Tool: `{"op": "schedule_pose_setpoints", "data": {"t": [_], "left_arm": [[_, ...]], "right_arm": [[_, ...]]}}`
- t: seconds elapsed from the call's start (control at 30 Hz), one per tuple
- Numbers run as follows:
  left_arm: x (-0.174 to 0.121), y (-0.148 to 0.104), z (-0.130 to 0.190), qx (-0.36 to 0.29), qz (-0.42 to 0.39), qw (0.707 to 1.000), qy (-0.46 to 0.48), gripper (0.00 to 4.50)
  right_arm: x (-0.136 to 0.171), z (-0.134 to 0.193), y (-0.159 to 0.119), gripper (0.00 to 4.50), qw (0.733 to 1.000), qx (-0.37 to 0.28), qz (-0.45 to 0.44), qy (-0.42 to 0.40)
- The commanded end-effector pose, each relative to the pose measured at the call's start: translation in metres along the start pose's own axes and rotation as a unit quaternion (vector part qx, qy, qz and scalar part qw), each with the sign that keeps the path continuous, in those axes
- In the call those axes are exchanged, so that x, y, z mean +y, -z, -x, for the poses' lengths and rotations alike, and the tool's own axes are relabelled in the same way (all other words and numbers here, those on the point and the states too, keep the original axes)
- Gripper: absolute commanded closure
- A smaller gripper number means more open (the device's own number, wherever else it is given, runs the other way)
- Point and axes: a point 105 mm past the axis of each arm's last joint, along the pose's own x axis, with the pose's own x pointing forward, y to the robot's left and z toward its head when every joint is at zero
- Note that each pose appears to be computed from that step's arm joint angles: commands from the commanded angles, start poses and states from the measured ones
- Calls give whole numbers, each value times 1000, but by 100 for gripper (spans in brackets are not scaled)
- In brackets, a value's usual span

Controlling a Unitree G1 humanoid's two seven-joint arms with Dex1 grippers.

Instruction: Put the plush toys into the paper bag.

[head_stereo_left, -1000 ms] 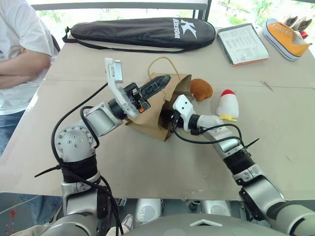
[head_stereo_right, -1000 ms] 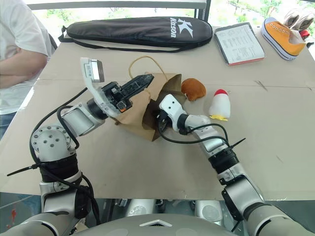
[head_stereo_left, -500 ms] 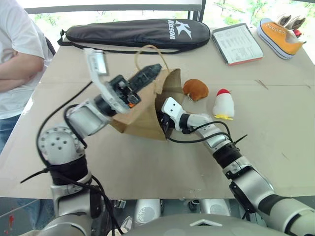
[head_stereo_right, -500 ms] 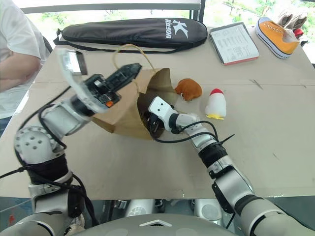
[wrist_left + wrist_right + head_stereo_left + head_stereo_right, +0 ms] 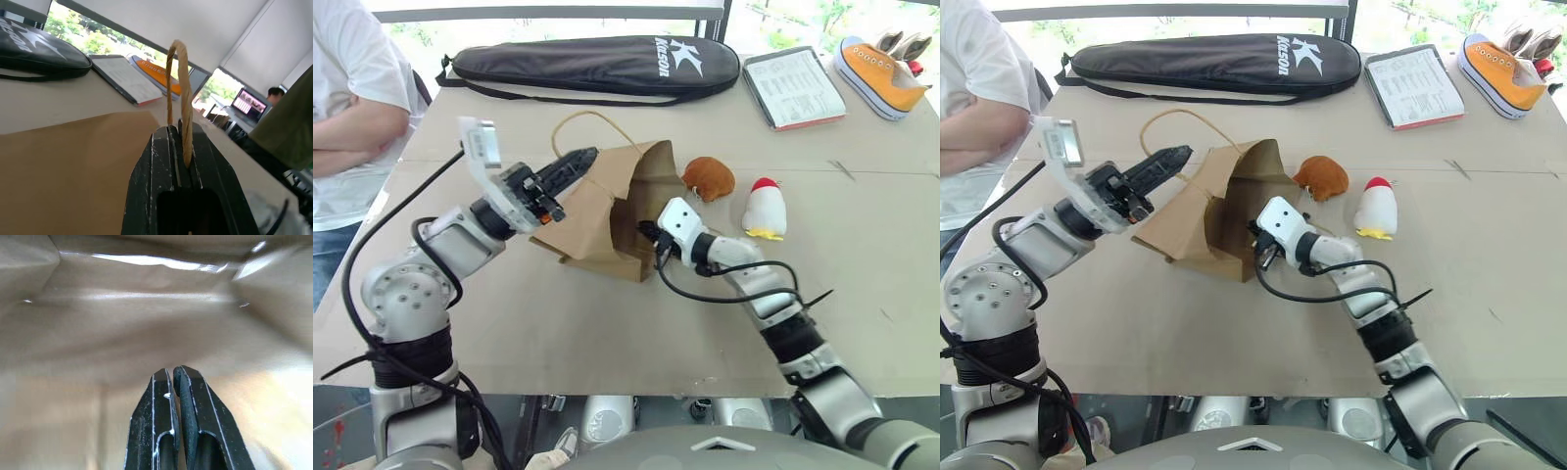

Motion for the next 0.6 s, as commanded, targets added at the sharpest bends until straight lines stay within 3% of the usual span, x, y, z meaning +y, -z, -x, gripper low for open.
{"op": "schedule_pose_setpoints", "data": {"t": [0.03, 0.2, 0.23, 0.3, 0.47, 0.6], "left_arm": [[-10, -11, -3, -20, -38, 999, 22, 450], [-10, -12, -3, -24, -43, 999, 23, 450], [-10, -13, -3, -25, -44, 998, 23, 450], [-9, -15, -3, -28, -47, 998, 21, 450], [-7, -19, -5, -35, -50, 998, 17, 450], [-6, -15, -3, -28, -51, 998, 16, 450]], "right_arm": [[-9, 19, -45, 362, 998, -55, -8, -12], [-16, 53, -79, 125, 997, -74, -15, -15], [-18, 58, -84, 61, 997, -73, -13, -10], [-39, 68, -87, 8, 998, -58, -11, 38], [-99, 71, -58, 8, 984, 31, -11, 173], [-121, 53, -20, 8, 978, 90, -55, 182]]}}
